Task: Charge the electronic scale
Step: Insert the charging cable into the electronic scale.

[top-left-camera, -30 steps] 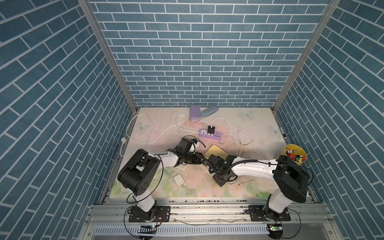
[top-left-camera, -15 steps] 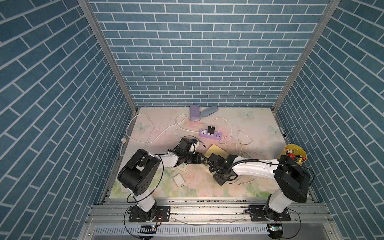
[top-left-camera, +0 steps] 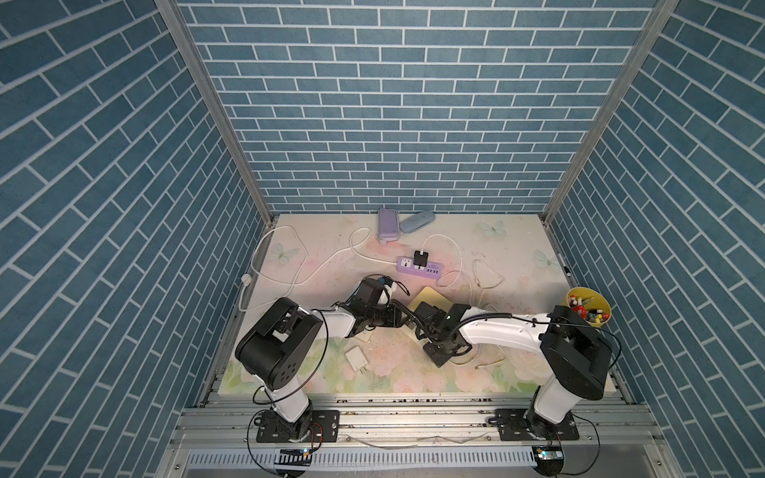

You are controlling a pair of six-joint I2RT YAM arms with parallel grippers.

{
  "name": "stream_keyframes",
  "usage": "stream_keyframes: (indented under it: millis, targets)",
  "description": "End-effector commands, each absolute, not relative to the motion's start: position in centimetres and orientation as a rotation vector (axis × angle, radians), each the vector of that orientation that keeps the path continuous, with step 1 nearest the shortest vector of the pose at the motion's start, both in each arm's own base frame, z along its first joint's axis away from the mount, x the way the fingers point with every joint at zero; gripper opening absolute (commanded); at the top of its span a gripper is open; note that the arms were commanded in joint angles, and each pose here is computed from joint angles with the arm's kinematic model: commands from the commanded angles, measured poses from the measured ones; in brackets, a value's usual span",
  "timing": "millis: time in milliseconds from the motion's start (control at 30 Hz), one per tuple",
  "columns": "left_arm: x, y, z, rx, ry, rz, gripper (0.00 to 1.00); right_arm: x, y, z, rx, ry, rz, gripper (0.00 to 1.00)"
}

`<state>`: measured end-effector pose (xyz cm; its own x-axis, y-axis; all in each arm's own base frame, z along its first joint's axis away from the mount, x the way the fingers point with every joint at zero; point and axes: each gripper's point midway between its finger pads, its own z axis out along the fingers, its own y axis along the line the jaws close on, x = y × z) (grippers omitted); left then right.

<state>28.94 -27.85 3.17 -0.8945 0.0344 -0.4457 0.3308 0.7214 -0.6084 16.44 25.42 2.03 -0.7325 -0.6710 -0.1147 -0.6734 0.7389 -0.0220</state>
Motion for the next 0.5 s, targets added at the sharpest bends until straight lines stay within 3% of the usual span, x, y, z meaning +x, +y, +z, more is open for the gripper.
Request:
stream_keyframes:
  millis: [0,467]
  targets:
    - [21.8,-26.9,-2.2,0.290,2.835,-1.005,0.54,19.9,30.7,4.5,-1.090,2.618,0.215,0.00]
    - [19.1,-28.0,-2.9,0.306,2.860,-1.048,0.53,22.9,32.1,5.9,-1.212,2.508,0.211,0.00]
